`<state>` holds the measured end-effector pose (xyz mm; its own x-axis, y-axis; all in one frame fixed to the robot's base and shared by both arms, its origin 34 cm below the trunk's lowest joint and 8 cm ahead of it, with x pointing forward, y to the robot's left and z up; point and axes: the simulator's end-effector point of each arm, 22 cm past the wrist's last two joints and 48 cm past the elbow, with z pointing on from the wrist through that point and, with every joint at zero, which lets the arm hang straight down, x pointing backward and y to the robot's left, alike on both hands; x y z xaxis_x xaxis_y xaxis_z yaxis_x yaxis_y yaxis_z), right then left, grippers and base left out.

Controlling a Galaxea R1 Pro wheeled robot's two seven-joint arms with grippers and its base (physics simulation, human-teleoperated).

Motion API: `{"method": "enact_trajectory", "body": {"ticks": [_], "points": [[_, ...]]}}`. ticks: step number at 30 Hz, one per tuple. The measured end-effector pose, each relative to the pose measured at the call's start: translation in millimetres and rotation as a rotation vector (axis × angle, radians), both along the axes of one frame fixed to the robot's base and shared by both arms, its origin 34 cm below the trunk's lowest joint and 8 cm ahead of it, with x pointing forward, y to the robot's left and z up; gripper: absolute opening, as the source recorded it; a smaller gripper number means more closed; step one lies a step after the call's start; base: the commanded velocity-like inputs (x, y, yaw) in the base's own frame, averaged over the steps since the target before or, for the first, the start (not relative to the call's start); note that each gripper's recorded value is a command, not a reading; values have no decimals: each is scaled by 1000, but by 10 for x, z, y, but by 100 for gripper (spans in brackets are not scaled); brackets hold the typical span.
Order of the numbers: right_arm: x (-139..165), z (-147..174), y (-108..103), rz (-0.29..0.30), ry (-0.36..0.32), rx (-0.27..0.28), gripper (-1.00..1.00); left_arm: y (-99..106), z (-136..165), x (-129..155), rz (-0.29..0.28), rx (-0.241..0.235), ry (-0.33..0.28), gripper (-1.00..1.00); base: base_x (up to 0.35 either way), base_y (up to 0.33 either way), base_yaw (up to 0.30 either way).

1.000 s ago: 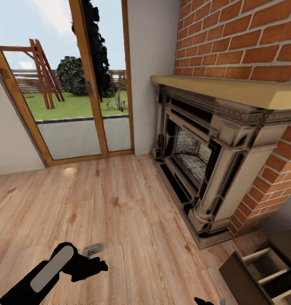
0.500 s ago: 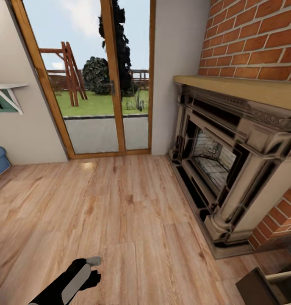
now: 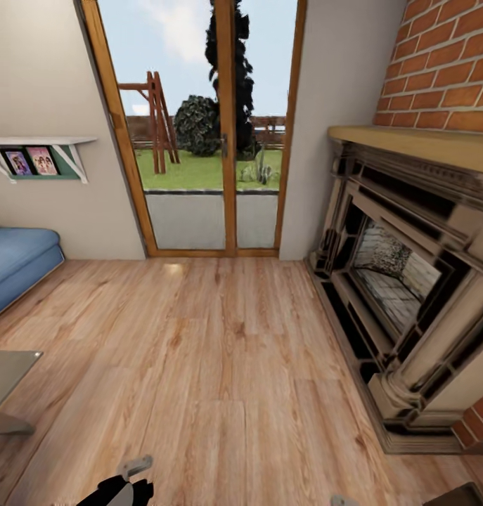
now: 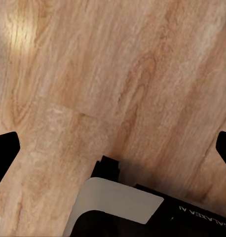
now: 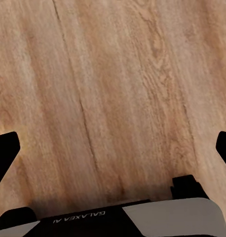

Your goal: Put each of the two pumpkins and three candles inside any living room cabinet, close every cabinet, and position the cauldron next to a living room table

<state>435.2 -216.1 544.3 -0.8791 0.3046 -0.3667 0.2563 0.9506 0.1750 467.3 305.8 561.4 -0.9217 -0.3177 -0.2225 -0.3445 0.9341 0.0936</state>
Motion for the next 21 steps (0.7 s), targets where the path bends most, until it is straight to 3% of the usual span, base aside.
{"method": "enact_trajectory", "body": {"ticks": [9, 21], "points": [[51, 22, -9, 1, -26, -3, 100, 35, 25, 115, -1, 20, -66, 100, 0, -1, 278], [134, 64, -4, 2, -67, -5, 100, 77, 28, 126, 12, 30, -93, 100, -91, -36, 84]]}}
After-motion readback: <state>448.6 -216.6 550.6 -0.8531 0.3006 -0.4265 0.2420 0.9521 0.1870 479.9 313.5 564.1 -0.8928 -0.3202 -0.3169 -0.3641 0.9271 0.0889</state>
